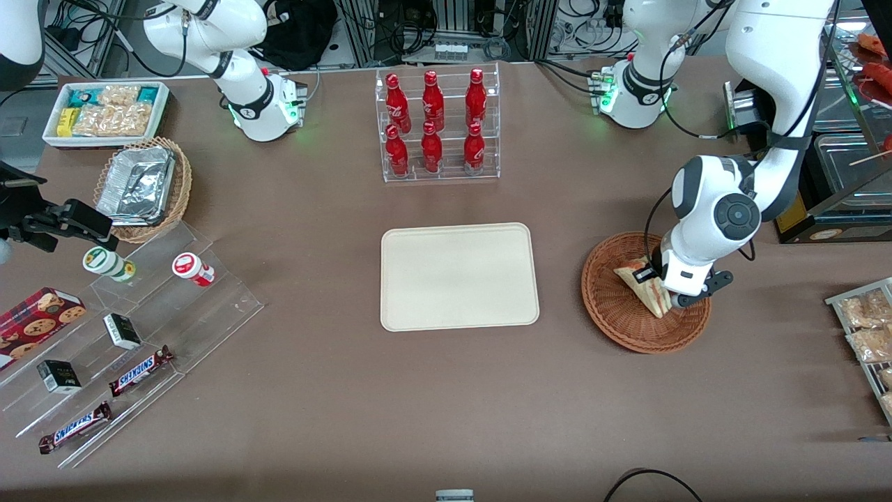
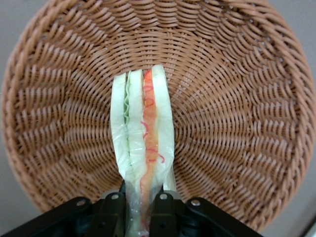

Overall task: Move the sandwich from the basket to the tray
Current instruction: 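Lift the sandwich and carry it with the left gripper to the cream tray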

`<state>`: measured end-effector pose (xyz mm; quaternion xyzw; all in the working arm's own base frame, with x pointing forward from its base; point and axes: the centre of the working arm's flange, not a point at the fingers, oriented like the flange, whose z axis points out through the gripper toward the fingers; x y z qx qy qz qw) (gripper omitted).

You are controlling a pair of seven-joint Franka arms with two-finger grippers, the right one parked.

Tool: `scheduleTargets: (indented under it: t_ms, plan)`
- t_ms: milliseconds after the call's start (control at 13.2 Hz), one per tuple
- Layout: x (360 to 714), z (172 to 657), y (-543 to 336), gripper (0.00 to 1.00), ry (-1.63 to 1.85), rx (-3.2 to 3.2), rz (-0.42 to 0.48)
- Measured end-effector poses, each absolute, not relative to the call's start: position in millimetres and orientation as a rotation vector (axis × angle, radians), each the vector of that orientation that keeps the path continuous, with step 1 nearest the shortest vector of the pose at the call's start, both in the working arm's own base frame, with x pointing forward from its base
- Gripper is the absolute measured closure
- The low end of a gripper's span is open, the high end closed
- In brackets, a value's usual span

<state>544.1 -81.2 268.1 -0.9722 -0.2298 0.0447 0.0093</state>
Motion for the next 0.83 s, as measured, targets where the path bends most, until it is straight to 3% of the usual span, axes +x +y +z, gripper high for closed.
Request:
scheduleTargets:
  t_ms: [227, 454, 832]
  plan:
    - [565, 346, -83, 0.82, -0.709, -2.992, 0.240]
    - [580, 422, -118, 0.83, -0.626, -3.006, 0.227]
    - [561, 417, -246, 0.85, -0.329, -3.049, 0.227]
